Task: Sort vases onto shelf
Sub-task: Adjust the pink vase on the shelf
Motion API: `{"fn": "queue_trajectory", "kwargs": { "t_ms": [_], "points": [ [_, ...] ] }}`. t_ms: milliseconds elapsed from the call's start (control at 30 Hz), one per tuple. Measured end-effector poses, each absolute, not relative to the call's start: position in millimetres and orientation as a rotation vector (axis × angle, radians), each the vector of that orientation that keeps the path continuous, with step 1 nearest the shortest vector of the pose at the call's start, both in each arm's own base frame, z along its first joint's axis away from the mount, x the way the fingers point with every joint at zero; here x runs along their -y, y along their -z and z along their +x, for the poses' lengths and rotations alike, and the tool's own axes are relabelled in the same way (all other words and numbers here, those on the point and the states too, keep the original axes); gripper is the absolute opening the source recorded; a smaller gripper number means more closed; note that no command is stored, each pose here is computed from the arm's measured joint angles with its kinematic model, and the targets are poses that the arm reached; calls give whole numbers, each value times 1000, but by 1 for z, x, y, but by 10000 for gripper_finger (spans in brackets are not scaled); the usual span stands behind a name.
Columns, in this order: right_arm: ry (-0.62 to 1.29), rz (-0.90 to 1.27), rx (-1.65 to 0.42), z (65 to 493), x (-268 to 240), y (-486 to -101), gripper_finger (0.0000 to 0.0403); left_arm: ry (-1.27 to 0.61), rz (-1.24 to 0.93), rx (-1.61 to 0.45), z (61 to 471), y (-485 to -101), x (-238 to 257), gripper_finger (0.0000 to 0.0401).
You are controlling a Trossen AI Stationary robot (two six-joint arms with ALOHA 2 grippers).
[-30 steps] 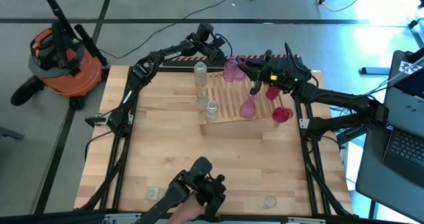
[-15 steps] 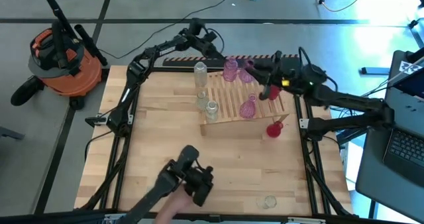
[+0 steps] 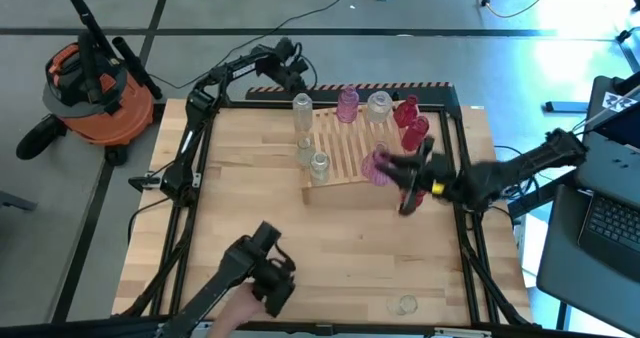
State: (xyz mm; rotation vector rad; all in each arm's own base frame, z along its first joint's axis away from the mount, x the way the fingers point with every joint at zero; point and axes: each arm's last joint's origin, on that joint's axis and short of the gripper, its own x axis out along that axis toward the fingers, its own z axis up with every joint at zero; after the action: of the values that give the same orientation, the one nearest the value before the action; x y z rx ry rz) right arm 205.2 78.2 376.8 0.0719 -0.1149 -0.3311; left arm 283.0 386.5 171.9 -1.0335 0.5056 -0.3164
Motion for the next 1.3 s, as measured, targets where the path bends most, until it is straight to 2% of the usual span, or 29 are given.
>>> {"fn": "queue_trajectory", "kwargs": {
  "t_ms": [200, 400, 600, 767, 900, 1067, 1300],
  "points": [
    [350, 161, 122, 206, -132, -363, 34, 399, -1012, -656, 261, -171, -355, 0],
    [407, 259, 69, 203, -181, -331, 32, 453, -1054, -595, 246, -170, -340, 0],
    [467, 299, 34, 202, -216, -288, 32, 500, -1111, -639, 252, -149, -318, 0],
    [481, 344, -16, 201, -229, -242, 32, 523, -1077, -660, 261, -135, -307, 0],
    [505, 361, -53, 195, -231, -209, 32, 450, -1055, -746, 264, -127, -315, 0],
    [517, 393, -113, 193, -229, -168, 32, 258, -1037, -813, 264, -124, -341, 0],
    [546, 396, -29, 183, -212, -123, 32, 143, -941, -743, 272, -157, -373, 0]
  ]
}}
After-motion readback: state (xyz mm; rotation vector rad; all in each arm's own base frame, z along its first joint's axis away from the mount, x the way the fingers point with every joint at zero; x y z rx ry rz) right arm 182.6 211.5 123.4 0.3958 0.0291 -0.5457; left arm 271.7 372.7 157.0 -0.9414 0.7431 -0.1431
